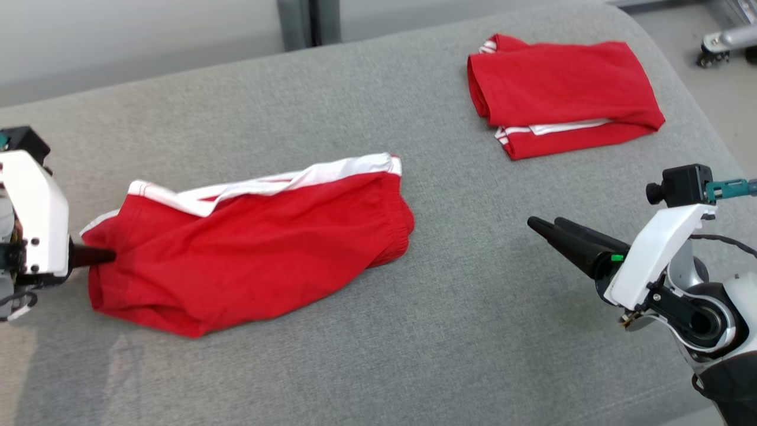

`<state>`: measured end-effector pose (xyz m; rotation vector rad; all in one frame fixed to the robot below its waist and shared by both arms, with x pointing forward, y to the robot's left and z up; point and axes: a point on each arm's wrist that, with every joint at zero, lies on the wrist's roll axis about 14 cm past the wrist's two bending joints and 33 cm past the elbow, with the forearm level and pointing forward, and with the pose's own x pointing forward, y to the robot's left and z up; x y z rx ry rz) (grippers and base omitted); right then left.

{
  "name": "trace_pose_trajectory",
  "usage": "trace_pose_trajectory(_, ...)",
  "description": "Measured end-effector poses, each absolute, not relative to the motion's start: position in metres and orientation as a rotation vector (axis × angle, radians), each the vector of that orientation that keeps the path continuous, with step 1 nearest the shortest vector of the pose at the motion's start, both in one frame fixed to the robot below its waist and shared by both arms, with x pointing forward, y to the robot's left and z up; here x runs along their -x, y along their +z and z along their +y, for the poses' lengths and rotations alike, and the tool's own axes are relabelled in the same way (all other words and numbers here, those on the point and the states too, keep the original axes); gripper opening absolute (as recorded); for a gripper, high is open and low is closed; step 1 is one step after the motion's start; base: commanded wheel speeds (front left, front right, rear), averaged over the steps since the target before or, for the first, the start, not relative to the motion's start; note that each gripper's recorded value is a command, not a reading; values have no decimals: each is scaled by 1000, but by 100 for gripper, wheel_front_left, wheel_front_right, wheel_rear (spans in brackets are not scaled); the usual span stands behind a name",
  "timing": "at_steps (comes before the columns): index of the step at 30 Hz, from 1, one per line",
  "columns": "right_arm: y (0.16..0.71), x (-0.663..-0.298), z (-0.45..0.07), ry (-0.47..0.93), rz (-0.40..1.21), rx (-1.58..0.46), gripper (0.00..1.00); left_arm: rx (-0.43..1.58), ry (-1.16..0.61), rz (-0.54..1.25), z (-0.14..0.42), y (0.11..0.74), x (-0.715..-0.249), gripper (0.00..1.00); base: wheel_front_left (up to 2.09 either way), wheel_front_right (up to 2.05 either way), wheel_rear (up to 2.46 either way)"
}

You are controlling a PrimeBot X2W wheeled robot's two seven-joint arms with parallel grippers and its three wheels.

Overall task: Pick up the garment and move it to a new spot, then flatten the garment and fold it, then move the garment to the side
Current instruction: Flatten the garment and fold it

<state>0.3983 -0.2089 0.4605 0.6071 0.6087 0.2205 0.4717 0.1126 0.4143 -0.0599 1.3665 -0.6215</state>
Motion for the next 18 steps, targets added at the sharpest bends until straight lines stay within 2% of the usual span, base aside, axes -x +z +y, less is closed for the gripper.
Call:
trace_pose_trajectory(9, 470, -396, -198, 262, 589, -622, 100, 55, -519, 1368, 154, 423, -453, 0, 0, 0, 0)
trace_pose_trajectory(11, 469, -396, -197, 266, 597, -618, 100, 49, -508, 1369, 157, 420, -451, 100, 0, 0, 0)
trace_pose_trajectory(15, 471, -399, -194, 277, 595, -603, 100, 59, -498, 1357, 156, 417, -450, 100, 0, 0, 0)
trace_pose_trajectory(18, 489, -407, -192, 291, 515, -593, 100, 61, -496, 1339, 157, 421, -449, 100, 0, 0, 0)
